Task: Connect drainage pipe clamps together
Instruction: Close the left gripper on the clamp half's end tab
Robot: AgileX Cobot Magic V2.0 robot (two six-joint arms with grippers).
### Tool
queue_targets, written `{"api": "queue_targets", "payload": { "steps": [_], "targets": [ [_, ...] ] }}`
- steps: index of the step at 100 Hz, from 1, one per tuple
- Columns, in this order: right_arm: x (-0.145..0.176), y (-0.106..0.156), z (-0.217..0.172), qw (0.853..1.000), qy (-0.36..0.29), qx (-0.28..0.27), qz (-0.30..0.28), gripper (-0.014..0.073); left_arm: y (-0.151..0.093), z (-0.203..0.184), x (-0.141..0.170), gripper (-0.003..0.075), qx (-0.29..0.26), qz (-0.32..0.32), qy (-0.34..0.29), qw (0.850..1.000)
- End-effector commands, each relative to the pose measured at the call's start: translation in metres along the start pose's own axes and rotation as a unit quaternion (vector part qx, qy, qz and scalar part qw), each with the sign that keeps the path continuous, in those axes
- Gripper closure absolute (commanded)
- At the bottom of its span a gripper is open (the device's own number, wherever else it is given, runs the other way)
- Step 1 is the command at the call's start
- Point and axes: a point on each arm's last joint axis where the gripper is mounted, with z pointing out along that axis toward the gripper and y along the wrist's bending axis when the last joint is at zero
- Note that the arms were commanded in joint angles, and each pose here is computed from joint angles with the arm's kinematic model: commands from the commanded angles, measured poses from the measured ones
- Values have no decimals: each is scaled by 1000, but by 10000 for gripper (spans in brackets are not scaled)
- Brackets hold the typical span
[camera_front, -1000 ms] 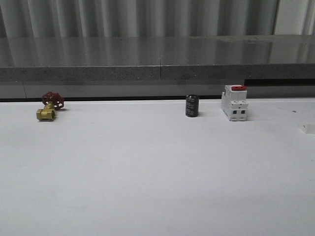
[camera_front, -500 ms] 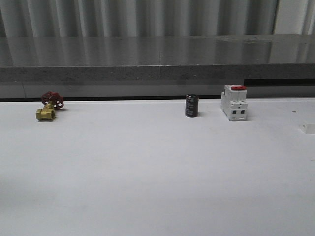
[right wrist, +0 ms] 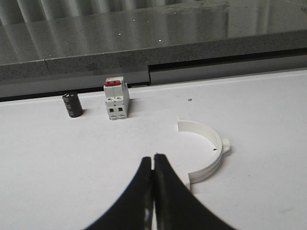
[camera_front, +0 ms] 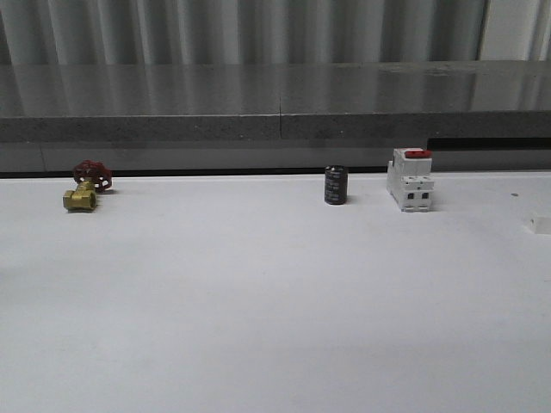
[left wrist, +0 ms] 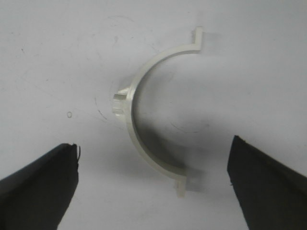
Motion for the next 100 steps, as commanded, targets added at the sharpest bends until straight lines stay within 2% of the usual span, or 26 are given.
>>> {"api": "queue_targets", "payload": {
  "steps": [1,29,50,90,100],
  "targets": [
    [-15,2,-3,998,-60,-6,-1,662,6,-6,-13,105,-6,7,-30,1000],
    [-15,2,-3,998,-60,-6,-1,662,12,40,-22,105,-8,6,-23,1000],
    [-15,2,-3,998,-60,-6,-1,662,13,60,-22,105,-6,4,-8,1000],
    [-15,2,-3,998,-60,-6,-1,662,14,73,-21,106,-5,3,-1,1000],
    [-15,2,-3,998,-60,-6,-1,662,14,73,-22,153,-6,3,-8,1000]
  ]
}}
